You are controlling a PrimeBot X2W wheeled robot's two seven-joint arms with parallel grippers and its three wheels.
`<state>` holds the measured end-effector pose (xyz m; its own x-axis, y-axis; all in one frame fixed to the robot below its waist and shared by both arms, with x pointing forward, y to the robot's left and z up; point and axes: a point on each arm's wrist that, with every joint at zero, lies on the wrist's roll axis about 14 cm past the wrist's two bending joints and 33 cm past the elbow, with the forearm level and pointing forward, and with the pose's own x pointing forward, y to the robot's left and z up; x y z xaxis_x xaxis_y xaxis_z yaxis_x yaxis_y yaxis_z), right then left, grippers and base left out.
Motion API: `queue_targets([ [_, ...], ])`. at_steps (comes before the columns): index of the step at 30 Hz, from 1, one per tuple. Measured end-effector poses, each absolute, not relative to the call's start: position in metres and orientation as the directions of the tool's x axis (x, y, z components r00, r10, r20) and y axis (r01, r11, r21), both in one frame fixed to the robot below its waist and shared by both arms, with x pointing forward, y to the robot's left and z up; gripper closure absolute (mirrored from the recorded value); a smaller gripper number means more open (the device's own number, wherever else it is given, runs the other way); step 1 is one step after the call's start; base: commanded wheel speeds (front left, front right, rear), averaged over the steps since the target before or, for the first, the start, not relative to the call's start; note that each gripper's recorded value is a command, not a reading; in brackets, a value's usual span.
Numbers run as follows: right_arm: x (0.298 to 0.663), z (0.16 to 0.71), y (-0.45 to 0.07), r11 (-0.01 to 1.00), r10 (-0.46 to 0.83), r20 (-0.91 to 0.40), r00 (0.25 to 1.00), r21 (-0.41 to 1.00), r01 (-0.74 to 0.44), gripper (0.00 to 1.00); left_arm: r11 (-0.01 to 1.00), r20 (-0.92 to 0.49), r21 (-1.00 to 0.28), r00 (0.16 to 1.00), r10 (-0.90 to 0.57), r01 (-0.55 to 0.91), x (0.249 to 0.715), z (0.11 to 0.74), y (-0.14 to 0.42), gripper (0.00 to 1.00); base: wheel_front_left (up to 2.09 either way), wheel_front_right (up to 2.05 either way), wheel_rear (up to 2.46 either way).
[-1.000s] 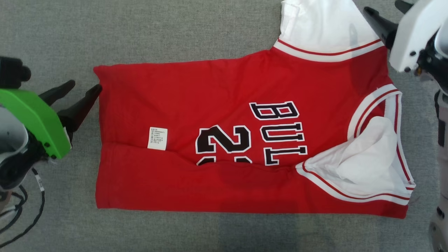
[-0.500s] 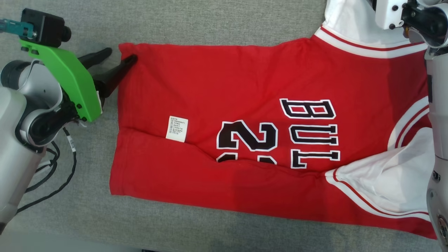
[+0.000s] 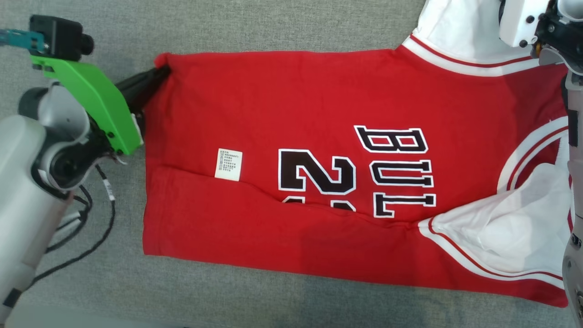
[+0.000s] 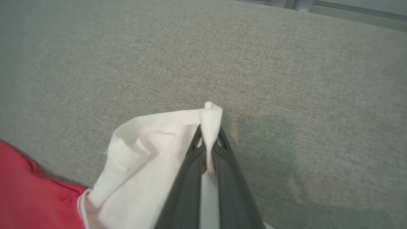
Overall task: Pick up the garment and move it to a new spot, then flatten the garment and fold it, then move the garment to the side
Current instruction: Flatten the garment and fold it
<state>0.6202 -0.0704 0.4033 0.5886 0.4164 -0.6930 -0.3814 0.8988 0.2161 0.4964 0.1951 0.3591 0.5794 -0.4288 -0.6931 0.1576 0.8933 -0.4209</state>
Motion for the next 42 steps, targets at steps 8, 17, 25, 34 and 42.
queue_targets([
  [8,0.608,0.456,-0.061,0.855,0.517,-0.525,0.676,0.273,-0.441,1.0,0.855,-0.586,-0.467,0.646,-0.49,0.225,0.48,0.386,0.174,1.0,0.0,0.0,0.0],
  [17,0.548,0.494,-0.094,0.84,0.537,-0.409,0.738,0.336,-0.425,1.0,0.879,-0.516,-0.439,0.748,-0.417,0.187,0.455,0.412,0.204,1.0,0.0,0.0,0.0],
  [25,0.474,0.499,-0.11,0.831,0.529,-0.394,0.752,0.419,-0.365,1.0,0.881,-0.48,-0.435,0.78,-0.403,0.187,0.437,0.425,0.204,1.0,0.0,0.0,0.0],
  [34,0.418,0.489,-0.117,0.823,0.5,-0.407,0.765,0.499,-0.272,1.0,0.874,-0.46,-0.449,0.79,-0.404,0.186,0.423,0.423,0.193,1.0,0.0,0.0,0.0],
  [42,0.392,0.468,-0.119,0.842,0.485,-0.464,0.741,0.476,-0.253,1.0,0.882,-0.459,-0.438,0.801,-0.385,0.173,0.398,0.422,0.191,1.0,0.0,0.0,0.0],
])
